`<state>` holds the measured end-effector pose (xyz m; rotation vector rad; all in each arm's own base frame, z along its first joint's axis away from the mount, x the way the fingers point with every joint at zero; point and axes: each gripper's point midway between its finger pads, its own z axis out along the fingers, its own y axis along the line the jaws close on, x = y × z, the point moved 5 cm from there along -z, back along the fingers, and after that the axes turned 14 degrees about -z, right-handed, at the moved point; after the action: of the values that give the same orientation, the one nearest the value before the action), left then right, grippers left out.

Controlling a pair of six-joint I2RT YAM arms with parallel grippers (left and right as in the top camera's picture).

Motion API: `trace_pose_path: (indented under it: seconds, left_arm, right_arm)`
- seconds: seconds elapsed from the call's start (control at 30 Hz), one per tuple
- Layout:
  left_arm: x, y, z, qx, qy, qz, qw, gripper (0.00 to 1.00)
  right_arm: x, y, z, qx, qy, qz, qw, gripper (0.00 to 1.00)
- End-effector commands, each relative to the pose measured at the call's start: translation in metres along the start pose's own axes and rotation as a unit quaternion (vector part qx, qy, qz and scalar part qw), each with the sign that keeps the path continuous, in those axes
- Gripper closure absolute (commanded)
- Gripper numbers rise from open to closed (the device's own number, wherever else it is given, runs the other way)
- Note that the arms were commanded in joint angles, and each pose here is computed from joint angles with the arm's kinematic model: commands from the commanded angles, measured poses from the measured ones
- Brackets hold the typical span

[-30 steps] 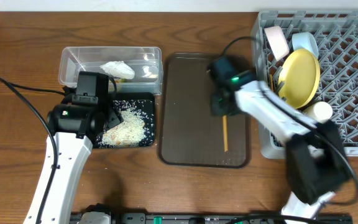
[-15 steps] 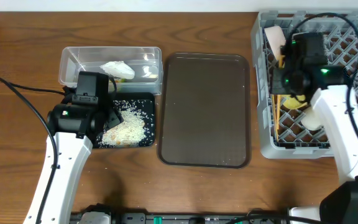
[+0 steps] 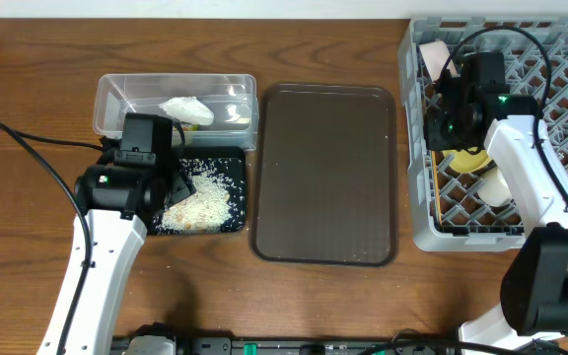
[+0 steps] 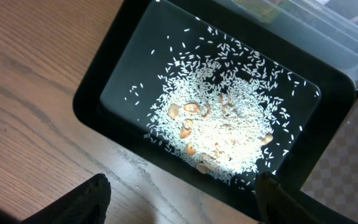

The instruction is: Sort waste into correct bins and load items into the dishwasher rack

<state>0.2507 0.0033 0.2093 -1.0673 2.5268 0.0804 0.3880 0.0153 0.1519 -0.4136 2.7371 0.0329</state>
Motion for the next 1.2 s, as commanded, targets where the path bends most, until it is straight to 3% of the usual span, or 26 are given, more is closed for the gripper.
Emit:
trace_pose_path:
  seconds: [0.0, 0.2, 0.37, 0.47, 0.53, 0.7, 0.87, 1.0, 1.17]
  left_arm:
    - [0.001, 0.001, 0.002, -0.005, 0.003, -0.003, 1.0, 0.23]
    - [-0.002, -0.012, -0.001, 0.033, 0.0, 0.041, 0.999, 0.22]
    - [-0.001, -0.049, -0.008, 0.12, -0.014, 0.126, 0.985, 0.22]
    - [0.007, -0.055, -0.003, 0.116, -0.002, 0.148, 0.982, 0.22]
    - [0.016, -0.05, 0.001, 0.095, 0.021, 0.158, 0.983, 0.22]
    - [0.037, -0.02, 0.003, 0.029, 0.087, 0.173, 0.981, 0.22]
    - [0.049, 0.0, -0.005, 0.021, 0.094, 0.176, 0.98, 0.22]
    - [0.054, 0.014, -0.02, 0.069, 0.047, 0.165, 0.983, 0.22]
    - [0.065, 0.033, -0.046, 0.169, -0.047, 0.163, 0.971, 0.22]
  right_arm:
    - [-0.009, -0.001, -0.02, 0.006, -0.032, -0.007, 0.999, 0.68]
    - [-0.023, 0.008, -0.069, 0.004, -0.113, -0.02, 0.993, 0.58]
    - [-0.037, 0.038, -0.095, -0.051, -0.174, -0.052, 0.982, 0.33]
    - [-0.034, 0.046, -0.094, -0.065, -0.164, -0.058, 0.983, 0.19]
    - [-0.027, 0.046, -0.092, -0.063, -0.147, -0.052, 0.986, 0.01]
    - [-0.01, 0.038, -0.09, -0.058, -0.102, 0.013, 0.993, 0.01]
    - [0.016, 0.04, -0.094, -0.05, -0.067, 0.019, 0.996, 0.01]
    - [0.038, 0.047, -0.1, -0.046, -0.09, 0.013, 0.995, 0.01]
    - [0.073, 0.062, -0.114, -0.021, -0.181, -0.01, 0.983, 0.01]
